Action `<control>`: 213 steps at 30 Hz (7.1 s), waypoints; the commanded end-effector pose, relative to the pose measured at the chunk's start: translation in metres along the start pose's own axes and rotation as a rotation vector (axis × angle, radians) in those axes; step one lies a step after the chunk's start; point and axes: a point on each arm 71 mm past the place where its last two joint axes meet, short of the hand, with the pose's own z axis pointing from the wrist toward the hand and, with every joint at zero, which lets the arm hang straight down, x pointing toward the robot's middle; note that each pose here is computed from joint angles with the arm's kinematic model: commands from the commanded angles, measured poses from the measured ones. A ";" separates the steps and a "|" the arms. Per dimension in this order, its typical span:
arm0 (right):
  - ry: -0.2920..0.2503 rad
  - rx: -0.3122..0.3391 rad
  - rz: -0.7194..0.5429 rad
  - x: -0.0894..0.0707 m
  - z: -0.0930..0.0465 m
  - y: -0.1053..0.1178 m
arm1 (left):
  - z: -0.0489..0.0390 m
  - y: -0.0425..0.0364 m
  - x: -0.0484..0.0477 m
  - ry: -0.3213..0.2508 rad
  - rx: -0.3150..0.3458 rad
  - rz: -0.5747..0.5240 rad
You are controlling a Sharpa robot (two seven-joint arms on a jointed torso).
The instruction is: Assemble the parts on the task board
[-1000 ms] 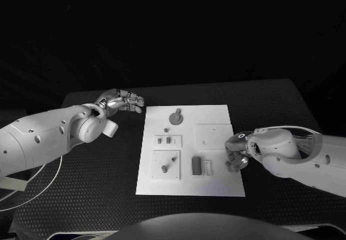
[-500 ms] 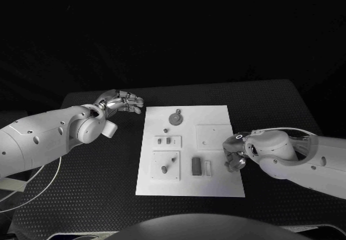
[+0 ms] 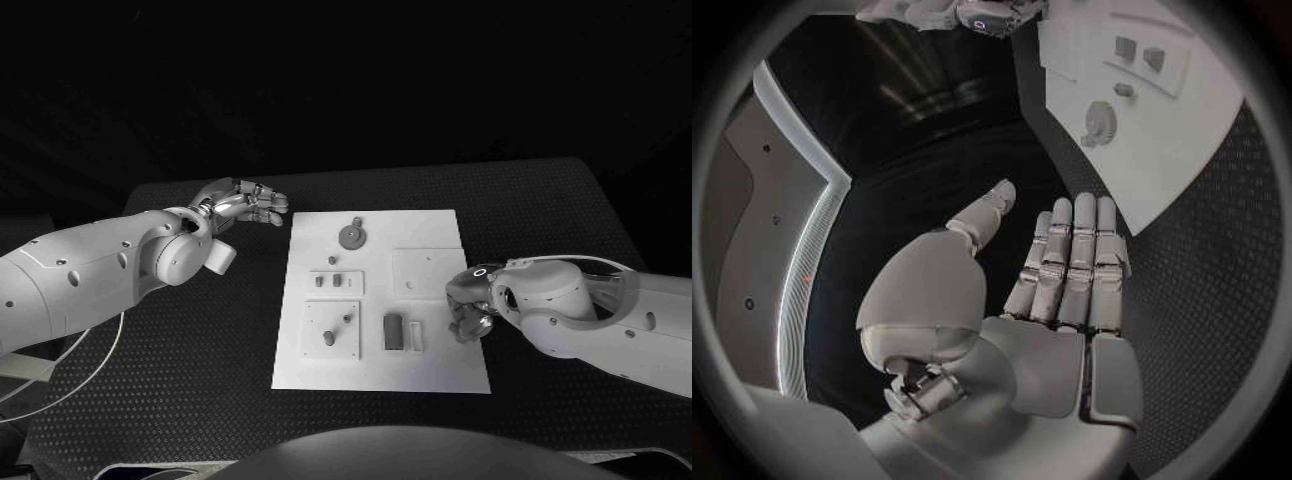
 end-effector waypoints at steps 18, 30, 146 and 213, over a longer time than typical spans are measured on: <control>0.007 -0.066 0.575 0.003 -0.007 0.011 | 0.0008 -0.0015 0.0022 0.015 0.007 -0.009; 0.021 0.007 0.709 0.003 -0.005 0.006 | 0.0008 -0.0015 0.0025 0.017 0.007 -0.009; -0.024 -0.062 0.805 -0.021 0.010 -0.016 | 0.0046 -0.0007 0.0008 0.005 0.006 -0.005; -0.845 -0.310 1.648 -0.105 0.070 -0.065 | 0.0062 -0.0121 0.0519 -0.298 0.125 -0.192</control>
